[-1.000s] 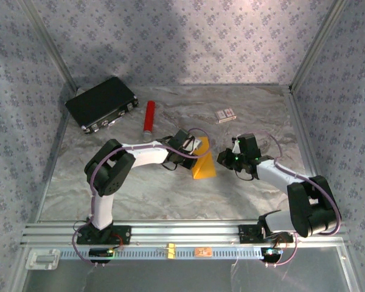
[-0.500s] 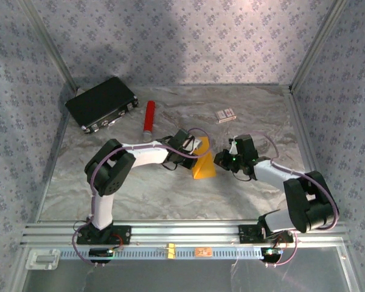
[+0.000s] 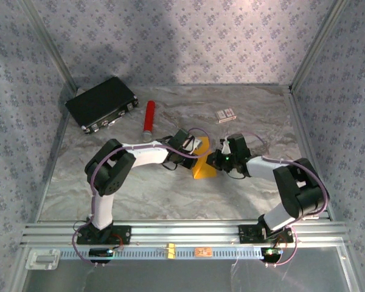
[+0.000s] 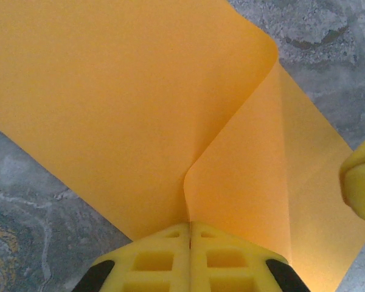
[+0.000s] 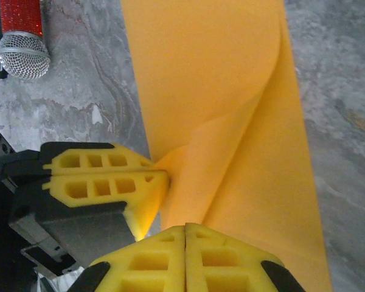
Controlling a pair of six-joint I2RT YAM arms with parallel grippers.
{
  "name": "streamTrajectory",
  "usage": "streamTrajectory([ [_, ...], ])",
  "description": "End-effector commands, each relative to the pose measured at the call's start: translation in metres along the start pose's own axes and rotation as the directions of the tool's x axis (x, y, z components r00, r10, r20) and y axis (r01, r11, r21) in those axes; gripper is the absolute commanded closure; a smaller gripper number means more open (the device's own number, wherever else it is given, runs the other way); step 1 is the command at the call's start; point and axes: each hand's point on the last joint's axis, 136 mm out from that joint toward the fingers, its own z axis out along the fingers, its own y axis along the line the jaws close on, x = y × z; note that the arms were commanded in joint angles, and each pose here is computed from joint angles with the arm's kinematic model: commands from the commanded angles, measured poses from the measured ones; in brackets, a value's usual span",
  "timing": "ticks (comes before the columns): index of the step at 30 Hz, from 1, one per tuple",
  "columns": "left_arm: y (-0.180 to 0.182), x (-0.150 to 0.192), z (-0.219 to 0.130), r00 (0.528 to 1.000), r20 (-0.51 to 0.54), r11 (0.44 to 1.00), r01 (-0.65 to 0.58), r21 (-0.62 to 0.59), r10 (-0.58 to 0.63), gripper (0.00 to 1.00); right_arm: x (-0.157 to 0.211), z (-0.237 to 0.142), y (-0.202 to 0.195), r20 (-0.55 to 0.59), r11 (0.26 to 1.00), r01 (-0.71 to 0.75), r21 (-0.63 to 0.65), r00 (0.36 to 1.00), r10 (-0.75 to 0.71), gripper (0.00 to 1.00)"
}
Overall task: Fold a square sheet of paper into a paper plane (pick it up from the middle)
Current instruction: Fold the triangle a second time at the center of the table.
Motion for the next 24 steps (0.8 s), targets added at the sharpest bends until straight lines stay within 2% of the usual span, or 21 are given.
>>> streamTrajectory([
  [1,0.006,0.023,0.014,0.996,-0.083,1.0,0.011,-0.003,-0.011,0.95,-0.01,0.004,0.017,0.009,0.999,0.008,-0.045,1.0,-0.008,0.92],
  [9,0.005,0.022,0.015,0.996,-0.085,1.0,0.011,0.003,-0.01,0.94,-0.01,0.016,0.019,-0.018,0.998,0.004,-0.058,1.0,-0.005,0.92],
  [24,0.006,0.029,0.02,0.995,-0.102,1.0,0.014,0.003,-0.013,0.94,-0.009,0.003,0.004,0.007,1.0,-0.005,-0.019,1.0,0.005,0.92],
])
